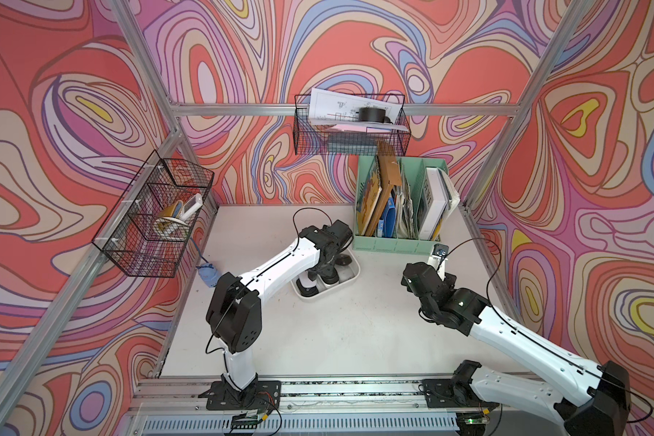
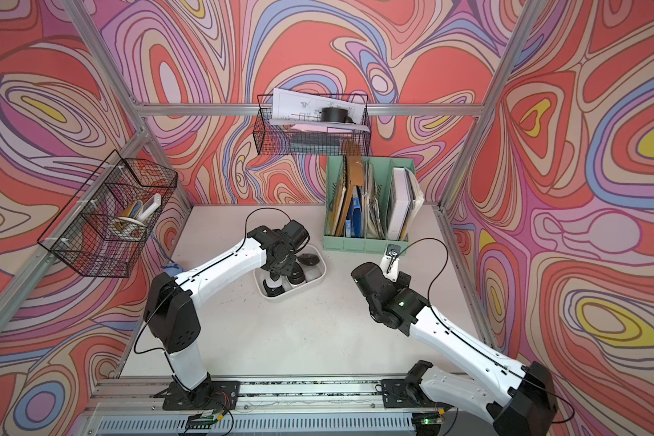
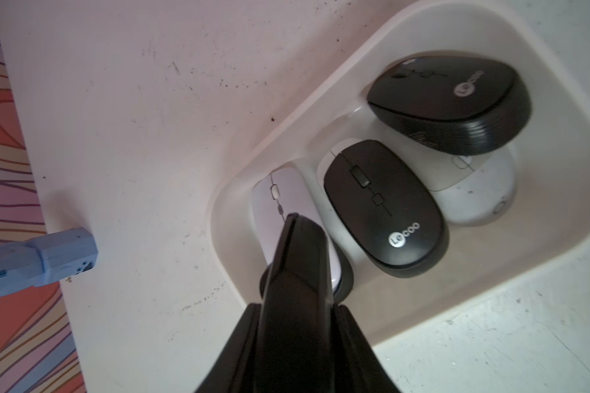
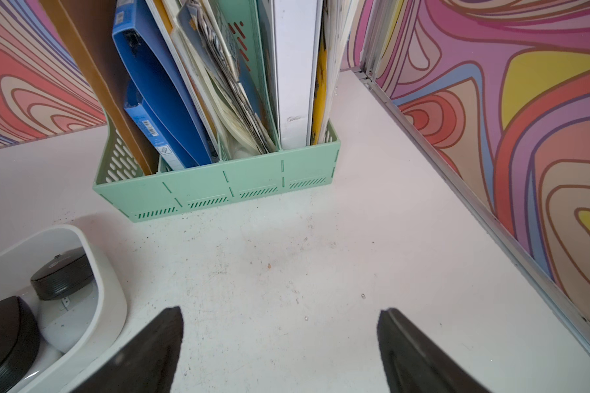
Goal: Put the mouse in the storage box
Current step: Place the mouse in the storage box.
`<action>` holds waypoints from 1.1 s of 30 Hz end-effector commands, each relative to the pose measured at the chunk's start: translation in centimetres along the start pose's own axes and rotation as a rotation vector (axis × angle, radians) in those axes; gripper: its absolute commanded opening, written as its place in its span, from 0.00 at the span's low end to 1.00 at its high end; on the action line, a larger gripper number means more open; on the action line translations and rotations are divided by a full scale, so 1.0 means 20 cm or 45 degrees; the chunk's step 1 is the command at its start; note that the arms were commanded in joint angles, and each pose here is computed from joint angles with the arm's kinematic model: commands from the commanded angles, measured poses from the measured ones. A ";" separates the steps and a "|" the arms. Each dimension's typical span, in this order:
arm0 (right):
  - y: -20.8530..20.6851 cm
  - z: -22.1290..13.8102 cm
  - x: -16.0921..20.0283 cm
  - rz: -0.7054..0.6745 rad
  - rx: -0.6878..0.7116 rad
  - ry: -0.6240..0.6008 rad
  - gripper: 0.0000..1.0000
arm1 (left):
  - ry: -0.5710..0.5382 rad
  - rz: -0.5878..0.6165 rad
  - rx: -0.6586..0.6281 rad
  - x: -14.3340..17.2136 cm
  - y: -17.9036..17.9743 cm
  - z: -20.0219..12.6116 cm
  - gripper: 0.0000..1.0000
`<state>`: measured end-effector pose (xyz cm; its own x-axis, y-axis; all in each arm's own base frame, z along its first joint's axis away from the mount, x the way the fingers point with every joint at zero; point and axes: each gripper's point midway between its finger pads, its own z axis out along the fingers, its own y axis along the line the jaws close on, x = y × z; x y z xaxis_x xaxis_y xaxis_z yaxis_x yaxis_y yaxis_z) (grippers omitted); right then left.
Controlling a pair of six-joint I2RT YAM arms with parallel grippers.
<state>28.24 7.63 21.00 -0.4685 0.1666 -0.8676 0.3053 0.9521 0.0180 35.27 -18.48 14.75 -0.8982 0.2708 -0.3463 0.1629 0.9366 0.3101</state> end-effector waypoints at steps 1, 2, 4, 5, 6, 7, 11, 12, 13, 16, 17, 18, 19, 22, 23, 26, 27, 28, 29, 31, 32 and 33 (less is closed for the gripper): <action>-0.07 0.00 0.00 -0.023 0.060 -0.032 0.92 | 0.020 0.076 -0.146 -0.02 0.09 0.01 0.30; -0.08 0.00 0.00 -0.021 0.061 -0.033 0.92 | 0.028 0.087 -0.155 -0.03 0.09 0.03 0.30; -0.08 0.00 0.00 -0.015 0.060 -0.035 0.92 | 0.051 0.115 -0.179 -0.04 0.08 0.07 0.30; -0.08 0.00 0.01 -0.013 0.063 -0.034 0.92 | 0.062 0.127 -0.194 -0.04 0.07 0.09 0.30; -0.08 0.00 0.01 -0.010 0.060 -0.034 0.92 | 0.078 0.149 -0.209 -0.04 0.07 0.11 0.30; -0.09 0.00 0.01 -0.010 0.061 -0.033 0.92 | 0.095 0.172 -0.221 -0.03 0.06 0.14 0.30; -0.09 0.01 0.02 -0.009 0.062 -0.032 0.92 | 0.117 0.231 -0.304 -0.05 0.08 0.20 0.30; -0.09 0.01 0.03 -0.009 0.060 -0.030 0.92 | 0.117 0.242 -0.311 -0.06 0.07 0.21 0.30; -0.09 0.01 0.03 -0.007 0.059 -0.031 0.92 | 0.120 0.252 -0.321 -0.06 0.07 0.22 0.30; -0.09 0.01 0.04 -0.009 0.054 -0.028 0.92 | 0.133 0.274 -0.348 -0.07 0.06 0.25 0.31; -0.09 0.01 0.04 -0.009 0.054 -0.030 0.92 | 0.135 0.278 -0.348 -0.07 0.06 0.26 0.32; -0.08 0.01 0.03 -0.010 0.052 -0.032 0.92 | 0.145 0.287 -0.349 -0.07 0.05 0.28 0.32; -0.08 0.02 0.03 -0.011 0.052 -0.033 0.92 | 0.154 0.292 -0.344 -0.06 0.04 0.29 0.33; -0.08 0.02 0.03 -0.017 0.053 -0.034 0.92 | 0.176 0.297 -0.333 -0.05 0.01 0.33 0.38; -0.08 0.02 0.03 -0.018 0.055 -0.035 0.92 | 0.183 0.297 -0.328 -0.05 0.01 0.33 0.39; -0.08 0.02 0.02 -0.022 0.056 -0.037 0.92 | 0.196 0.301 -0.319 -0.04 -0.01 0.36 0.40; -0.08 0.02 0.02 -0.019 0.058 -0.040 0.92 | 0.201 0.302 -0.316 -0.04 -0.02 0.37 0.41; -0.09 0.02 0.02 -0.019 0.059 -0.040 0.92 | 0.206 0.300 -0.311 -0.03 -0.02 0.37 0.41; -0.09 0.01 0.02 -0.018 0.059 -0.041 0.92 | 0.207 0.296 -0.302 -0.03 -0.03 0.37 0.43; -0.09 0.01 0.02 -0.012 0.057 -0.042 0.92 | 0.202 0.286 -0.284 -0.03 -0.04 0.36 0.47; -0.09 0.01 0.02 -0.011 0.058 -0.042 0.92 | 0.192 0.283 -0.278 -0.03 -0.04 0.35 0.50; -0.10 0.01 0.02 -0.006 0.059 -0.042 0.92 | 0.181 0.278 -0.263 -0.04 -0.05 0.34 0.53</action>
<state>27.68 6.43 20.27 -0.4638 0.1443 -0.8741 0.3199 0.9474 -0.0133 38.80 -17.78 8.14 -0.9016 0.4142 -0.1248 0.2806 0.7795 0.5600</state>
